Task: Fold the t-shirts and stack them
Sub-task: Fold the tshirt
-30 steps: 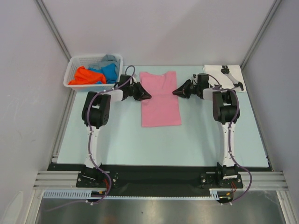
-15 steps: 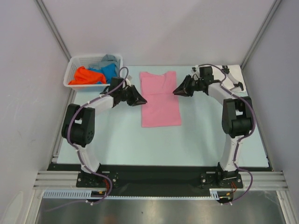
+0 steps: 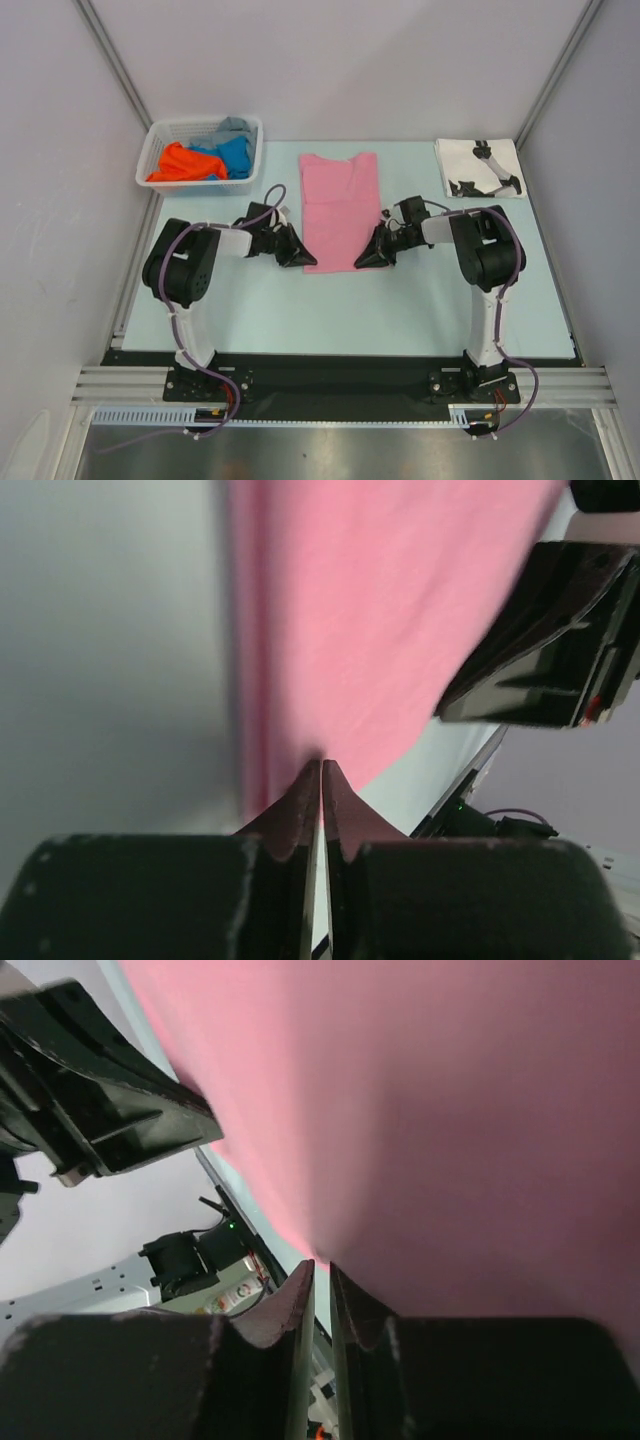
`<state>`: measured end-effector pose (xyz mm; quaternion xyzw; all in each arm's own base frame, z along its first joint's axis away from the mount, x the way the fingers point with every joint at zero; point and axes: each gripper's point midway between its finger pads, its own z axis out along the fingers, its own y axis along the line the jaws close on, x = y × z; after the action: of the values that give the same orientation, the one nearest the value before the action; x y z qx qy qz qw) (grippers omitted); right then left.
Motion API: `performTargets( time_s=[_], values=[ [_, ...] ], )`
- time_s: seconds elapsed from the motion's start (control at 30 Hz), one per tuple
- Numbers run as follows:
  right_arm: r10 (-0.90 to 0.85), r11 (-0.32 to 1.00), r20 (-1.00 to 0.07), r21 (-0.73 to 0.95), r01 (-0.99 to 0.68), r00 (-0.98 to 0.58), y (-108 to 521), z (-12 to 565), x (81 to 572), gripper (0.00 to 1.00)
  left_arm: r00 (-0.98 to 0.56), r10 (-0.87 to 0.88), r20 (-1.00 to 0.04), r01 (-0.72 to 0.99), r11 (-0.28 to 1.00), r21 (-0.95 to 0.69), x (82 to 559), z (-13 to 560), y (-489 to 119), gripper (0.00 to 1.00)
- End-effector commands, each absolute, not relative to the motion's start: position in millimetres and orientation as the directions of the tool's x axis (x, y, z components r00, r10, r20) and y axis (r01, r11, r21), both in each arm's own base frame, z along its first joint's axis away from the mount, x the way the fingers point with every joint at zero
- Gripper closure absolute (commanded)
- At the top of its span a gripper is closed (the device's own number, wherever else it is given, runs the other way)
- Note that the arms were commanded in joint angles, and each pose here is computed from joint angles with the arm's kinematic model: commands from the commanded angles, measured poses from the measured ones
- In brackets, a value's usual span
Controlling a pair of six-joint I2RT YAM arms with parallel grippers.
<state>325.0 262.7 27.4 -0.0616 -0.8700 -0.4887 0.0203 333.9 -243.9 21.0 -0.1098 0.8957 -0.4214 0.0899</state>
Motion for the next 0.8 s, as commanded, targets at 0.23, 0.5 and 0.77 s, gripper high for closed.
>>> performTargets(
  time_s=[0.23,0.5,0.77],
  values=[
    [0.266,0.55,0.137,0.792,0.267,-0.954,182.7,-6.3,304.6,0.82,-0.957,-0.289,-0.03,-0.193,0.707,-0.68,282.8,-25.6,-209.1,0.94],
    [0.36,0.653,0.1,0.683,0.327,-0.927,134.2,1.0,281.2,0.81,-0.952,-0.305,-0.035,-0.216,0.745,-0.631,241.0,-10.6,-187.9,0.85],
    [0.358,0.687,-0.018,0.682,0.25,-0.934,136.3,23.8,277.4,0.54,-0.914,-0.358,-0.189,-0.167,0.758,-0.63,252.2,39.2,-175.9,0.4]
  ],
)
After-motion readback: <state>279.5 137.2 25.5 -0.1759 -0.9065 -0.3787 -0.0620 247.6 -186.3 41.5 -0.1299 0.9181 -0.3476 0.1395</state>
